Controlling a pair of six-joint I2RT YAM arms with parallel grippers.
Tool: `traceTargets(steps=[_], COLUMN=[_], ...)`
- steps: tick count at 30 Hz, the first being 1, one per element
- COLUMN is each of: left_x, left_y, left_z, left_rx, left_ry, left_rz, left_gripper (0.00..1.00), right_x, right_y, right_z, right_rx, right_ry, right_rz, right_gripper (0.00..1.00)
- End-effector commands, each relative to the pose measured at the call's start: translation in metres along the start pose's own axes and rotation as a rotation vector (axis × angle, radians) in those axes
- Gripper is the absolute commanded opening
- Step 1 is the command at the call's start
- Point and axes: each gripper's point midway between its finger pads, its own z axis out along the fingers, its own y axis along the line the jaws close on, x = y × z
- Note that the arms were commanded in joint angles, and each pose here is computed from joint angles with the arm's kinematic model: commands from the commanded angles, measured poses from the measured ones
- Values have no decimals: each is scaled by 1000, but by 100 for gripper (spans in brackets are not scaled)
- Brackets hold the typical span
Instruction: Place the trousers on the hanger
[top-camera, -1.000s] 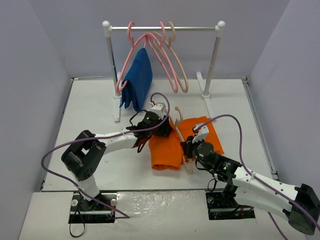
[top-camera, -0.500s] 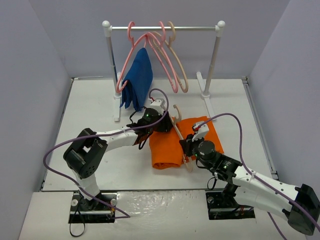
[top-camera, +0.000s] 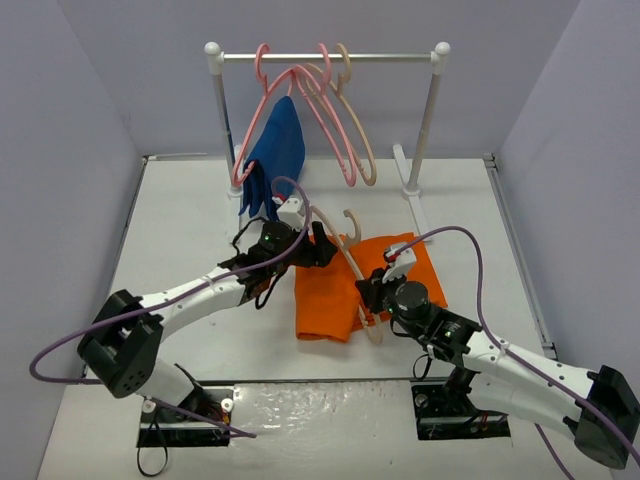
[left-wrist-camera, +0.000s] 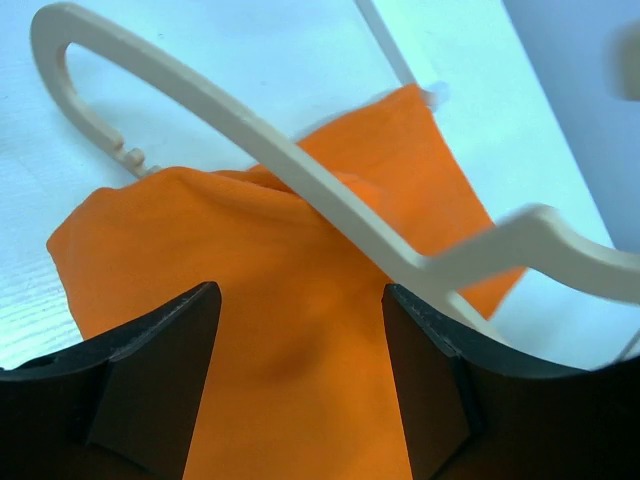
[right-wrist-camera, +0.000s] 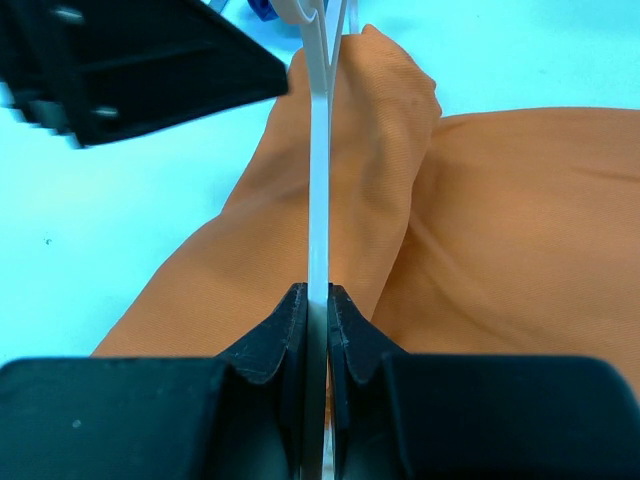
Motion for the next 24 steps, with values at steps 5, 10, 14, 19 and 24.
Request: traceTargets(steps=[5, 10, 14, 19, 24], left_x=[23, 80, 106, 120, 127], left_y=[-46, -63, -62, -75, -76], left_z=[-50, -65, -69, -72, -68], left_rx=[132, 143, 119, 111, 34], left_ry=[147, 296, 337, 324, 310], left_rz=[144, 253, 295, 354, 417], left_gripper=[58, 59, 59, 60, 64], right_x=[-13, -10, -9, -7, -7], right_y=[14, 14, 12, 12, 10], right_z=[8, 11, 12, 12, 12], right_rx=[-53, -45, -39, -34, -29], right_ry=[-72, -62, -61, -56, -56], right_rz=[53, 51, 52, 52, 54], right_gripper=[0, 0, 0, 0, 0])
